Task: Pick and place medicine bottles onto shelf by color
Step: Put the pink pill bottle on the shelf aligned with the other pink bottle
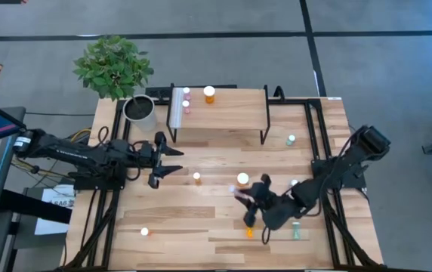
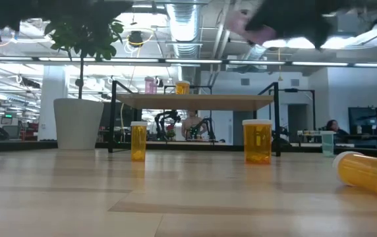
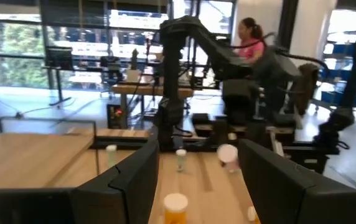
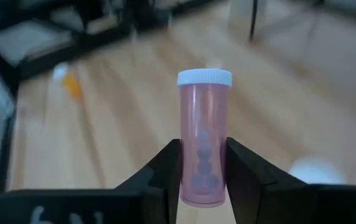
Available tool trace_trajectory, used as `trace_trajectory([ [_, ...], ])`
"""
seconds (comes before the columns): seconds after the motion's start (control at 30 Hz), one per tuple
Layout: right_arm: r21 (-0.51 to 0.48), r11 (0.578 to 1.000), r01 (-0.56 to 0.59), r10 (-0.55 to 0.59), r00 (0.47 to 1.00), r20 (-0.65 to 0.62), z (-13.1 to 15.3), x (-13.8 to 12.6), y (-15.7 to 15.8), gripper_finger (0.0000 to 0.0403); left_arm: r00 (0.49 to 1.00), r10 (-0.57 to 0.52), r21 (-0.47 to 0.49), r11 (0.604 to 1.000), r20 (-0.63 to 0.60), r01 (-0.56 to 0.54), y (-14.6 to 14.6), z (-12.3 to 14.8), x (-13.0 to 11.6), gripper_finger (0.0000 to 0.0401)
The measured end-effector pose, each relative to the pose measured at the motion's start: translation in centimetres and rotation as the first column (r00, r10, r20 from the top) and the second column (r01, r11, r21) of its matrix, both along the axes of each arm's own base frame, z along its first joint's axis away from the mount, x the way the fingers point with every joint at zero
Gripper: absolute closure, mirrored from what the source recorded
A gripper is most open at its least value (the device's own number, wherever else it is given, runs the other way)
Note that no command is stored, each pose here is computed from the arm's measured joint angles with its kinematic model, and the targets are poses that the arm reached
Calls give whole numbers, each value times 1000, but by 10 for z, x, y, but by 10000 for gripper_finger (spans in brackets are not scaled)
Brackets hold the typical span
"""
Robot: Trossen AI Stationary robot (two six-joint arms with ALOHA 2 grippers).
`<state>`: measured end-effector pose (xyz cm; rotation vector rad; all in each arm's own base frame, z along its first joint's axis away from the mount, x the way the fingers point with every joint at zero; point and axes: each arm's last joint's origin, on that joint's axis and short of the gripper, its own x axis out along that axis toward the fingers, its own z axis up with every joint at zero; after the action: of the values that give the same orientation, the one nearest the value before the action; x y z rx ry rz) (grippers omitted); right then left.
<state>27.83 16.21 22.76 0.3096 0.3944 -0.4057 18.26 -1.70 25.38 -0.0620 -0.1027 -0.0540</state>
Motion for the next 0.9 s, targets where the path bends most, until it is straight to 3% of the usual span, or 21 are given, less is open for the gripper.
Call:
trace_trajectory([
  [0.17,-144,988,-50,71,987,144,23,23,-13,281,993,-34,35,999,-110,38,-3,25,21,178],
  [0.33,-230,968,-95,145,967,208,33,38,-25,280,982,-48,60,996,-183,60,-6,43,42,156],
  [0.67,-255,957,-141,203,950,236,36,44,-32,280,956,-108,56,990,-274,128,-12,40,83,110],
  [0.9,-256,956,-144,205,952,227,35,44,-31,280,952,-122,54,988,-280,143,-14,39,99,113],
])
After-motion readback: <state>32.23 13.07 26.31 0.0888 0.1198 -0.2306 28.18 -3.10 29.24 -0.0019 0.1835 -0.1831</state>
